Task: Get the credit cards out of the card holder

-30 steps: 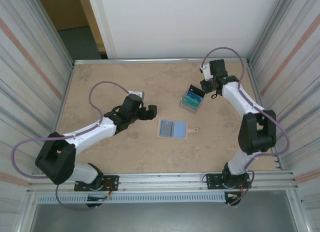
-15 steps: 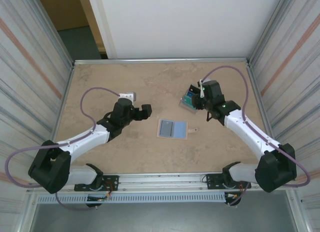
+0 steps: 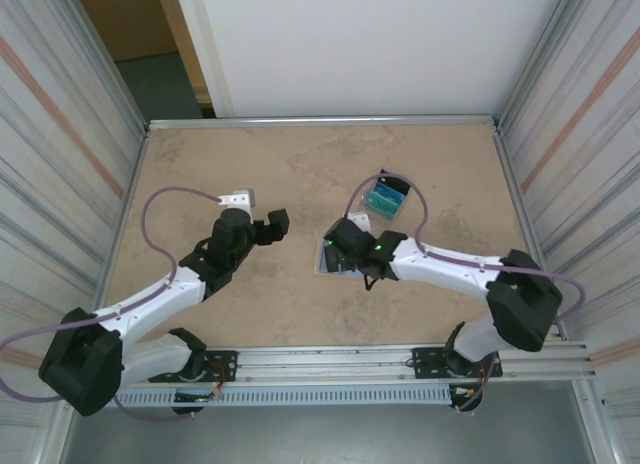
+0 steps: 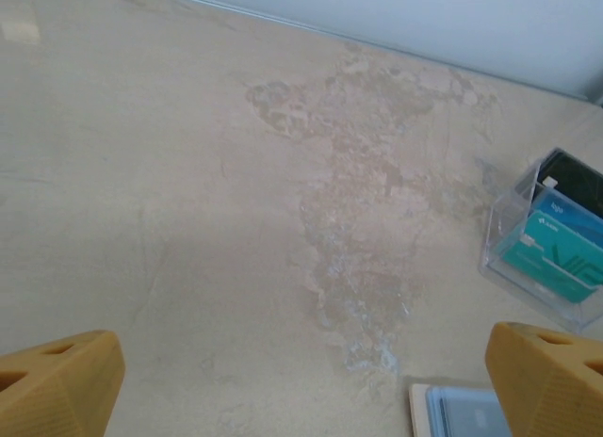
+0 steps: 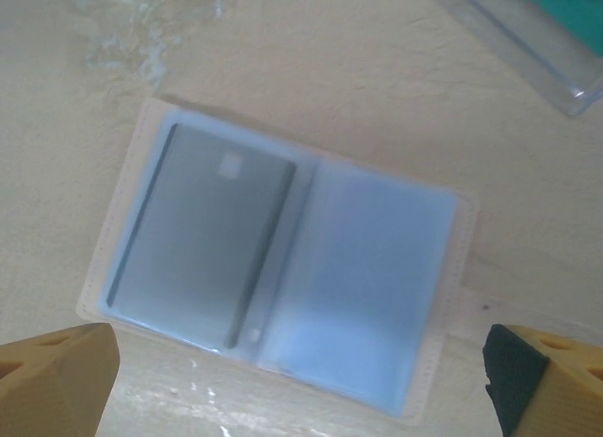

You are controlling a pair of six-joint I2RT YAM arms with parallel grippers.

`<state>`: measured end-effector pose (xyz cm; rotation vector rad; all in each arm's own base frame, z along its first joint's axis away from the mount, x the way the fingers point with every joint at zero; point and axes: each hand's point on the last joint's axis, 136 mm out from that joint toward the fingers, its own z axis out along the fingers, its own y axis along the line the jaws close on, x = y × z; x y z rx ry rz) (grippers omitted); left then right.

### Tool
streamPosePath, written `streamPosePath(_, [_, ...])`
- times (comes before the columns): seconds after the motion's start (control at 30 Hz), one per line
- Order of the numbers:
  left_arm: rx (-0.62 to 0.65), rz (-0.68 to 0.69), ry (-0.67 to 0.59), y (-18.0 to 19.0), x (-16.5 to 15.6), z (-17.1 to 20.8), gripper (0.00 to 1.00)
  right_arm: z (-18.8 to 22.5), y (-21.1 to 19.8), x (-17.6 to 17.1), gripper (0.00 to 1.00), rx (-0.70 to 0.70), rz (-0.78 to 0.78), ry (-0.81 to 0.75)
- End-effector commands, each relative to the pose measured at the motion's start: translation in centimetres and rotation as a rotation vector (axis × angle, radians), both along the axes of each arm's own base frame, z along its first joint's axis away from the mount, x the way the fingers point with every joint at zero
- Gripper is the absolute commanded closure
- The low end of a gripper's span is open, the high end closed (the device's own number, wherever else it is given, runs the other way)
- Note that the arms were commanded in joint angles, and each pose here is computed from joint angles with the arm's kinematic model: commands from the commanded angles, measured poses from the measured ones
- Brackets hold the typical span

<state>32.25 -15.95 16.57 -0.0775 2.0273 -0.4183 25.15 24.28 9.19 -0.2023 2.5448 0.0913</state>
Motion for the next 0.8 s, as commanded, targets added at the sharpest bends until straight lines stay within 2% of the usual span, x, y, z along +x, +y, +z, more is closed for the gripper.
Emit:
streamPosePath(0.0, [0.04, 0.071, -0.011, 2.2, -0.2, -0.2, 0.01, 0.8, 1.2, 0.4, 0.01, -0.016, -0.055, -0.03])
streamPosePath(0.17, [0.032, 0.111, -0.005, 3.7, -0.6, -0.4, 0.01, -0.2, 4.1, 0.3, 0.01, -0.03, 0.024, 0.011])
streamPosePath(0.43, [0.027, 0.16, -0.008, 5.6, -1.3, -0.5, 0.01, -1.4, 5.9, 0.3, 0.01, -0.082, 0.055, 0.027])
streamPosePath(0.5, [0.026, 0.165, -0.008, 5.8, -1.4, -0.5, 0.01, -2.0, 6.2, 0.4, 0.04, -0.092, 0.064, 0.052])
streamPosePath(0.53, [0.025, 0.165, -0.007, 5.9, -1.4, -0.5, 0.01, -2.3, 6.2, 0.4, 0.06, -0.096, 0.064, 0.061])
streamPosePath(0.57, [0.024, 0.166, -0.006, 5.9, -1.4, -0.6, 0.01, -2.6, 6.4, 0.4, 0.15, -0.095, 0.069, 0.068])
streamPosePath(0.6, [0.023, 0.165, -0.004, 5.9, -1.3, -0.6, 0.01, -2.9, 6.4, 0.4, 0.35, -0.097, 0.066, 0.075])
streamPosePath(0.63, [0.022, 0.163, -0.001, 5.9, -1.3, -0.7, 0.01, -3.1, 6.3, 0.5, 0.5, -0.1, 0.059, 0.076])
streamPosePath(0.7, [0.021, 0.161, 0.002, 5.8, -1.3, -0.7, 0.01, -3.4, 6.1, 0.6, 0.27, -0.107, 0.047, 0.079])
streamPosePath(0.73, [0.021, 0.16, 0.004, 5.8, -1.3, -0.8, 0.01, -3.6, 6.0, 0.6, 0.2, -0.109, 0.043, 0.081])
streamPosePath(0.77, [0.019, 0.159, 0.006, 5.8, -1.3, -0.8, 0.01, -3.7, 5.9, 0.6, 0.2, -0.111, 0.041, 0.082])
